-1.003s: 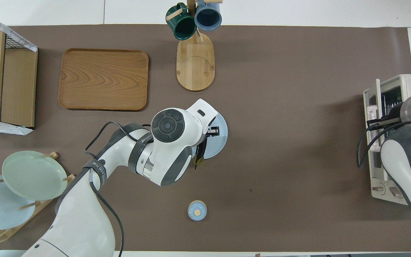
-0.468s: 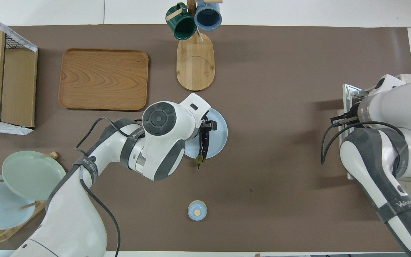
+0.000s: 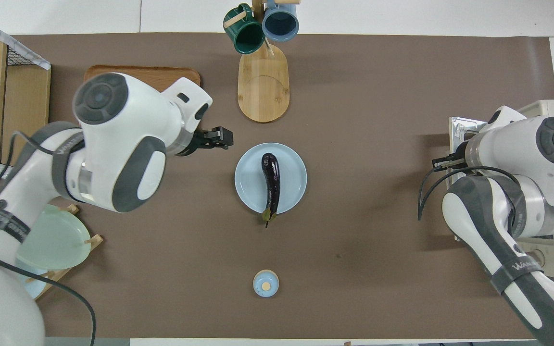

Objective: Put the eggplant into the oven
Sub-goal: 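Pull the oven door open with the right gripper while the left gripper withdraws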

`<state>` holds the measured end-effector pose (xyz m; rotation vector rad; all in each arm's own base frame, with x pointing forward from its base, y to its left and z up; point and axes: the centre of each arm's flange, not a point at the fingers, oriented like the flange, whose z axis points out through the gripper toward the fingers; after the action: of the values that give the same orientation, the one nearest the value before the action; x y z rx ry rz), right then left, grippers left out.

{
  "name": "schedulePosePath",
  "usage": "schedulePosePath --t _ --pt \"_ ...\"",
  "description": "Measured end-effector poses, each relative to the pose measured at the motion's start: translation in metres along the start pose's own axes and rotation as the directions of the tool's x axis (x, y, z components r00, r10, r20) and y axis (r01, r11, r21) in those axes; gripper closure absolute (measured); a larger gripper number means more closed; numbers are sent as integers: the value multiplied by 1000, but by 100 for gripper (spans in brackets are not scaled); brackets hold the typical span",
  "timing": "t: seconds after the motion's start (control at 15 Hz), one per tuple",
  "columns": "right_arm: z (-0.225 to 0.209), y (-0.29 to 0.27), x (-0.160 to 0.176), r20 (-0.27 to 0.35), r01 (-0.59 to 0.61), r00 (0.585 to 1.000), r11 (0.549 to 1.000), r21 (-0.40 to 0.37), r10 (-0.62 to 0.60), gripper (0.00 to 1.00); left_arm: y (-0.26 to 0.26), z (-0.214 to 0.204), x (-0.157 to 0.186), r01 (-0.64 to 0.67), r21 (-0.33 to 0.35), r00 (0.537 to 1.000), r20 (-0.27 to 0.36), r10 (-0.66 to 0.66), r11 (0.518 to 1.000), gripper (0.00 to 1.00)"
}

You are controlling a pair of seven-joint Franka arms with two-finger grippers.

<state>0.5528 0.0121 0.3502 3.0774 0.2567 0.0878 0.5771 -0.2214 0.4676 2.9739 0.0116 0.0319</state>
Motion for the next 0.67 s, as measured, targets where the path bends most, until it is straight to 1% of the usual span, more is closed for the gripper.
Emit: schedulePosePath --t 0.13,0.2,0.33,0.47,0.67 --pt "15 -4 2 8 -2 1000 1000 1 2 99 -49 -34 6 -14 33 1000 -13 15 999 0" --pt "20 -5 2 12 -2 1000 1000 1 2 99 -69 -50 5 -27 52 1000 -14 28 998 0" --pt "27 -6 2 13 -3 1000 1000 2 3 99 -101 -79 -1 -48 68 999 -8 49 997 0" --pt "32 -6 2 12 -10 1000 1000 2 10 99 -118 -102 -14 -65 83 998 11 65 994 0" --pt "34 -7 2 11 -28 1000 1000 1 28 99 -121 -124 -35 -79 109 996 42 74 991 0"
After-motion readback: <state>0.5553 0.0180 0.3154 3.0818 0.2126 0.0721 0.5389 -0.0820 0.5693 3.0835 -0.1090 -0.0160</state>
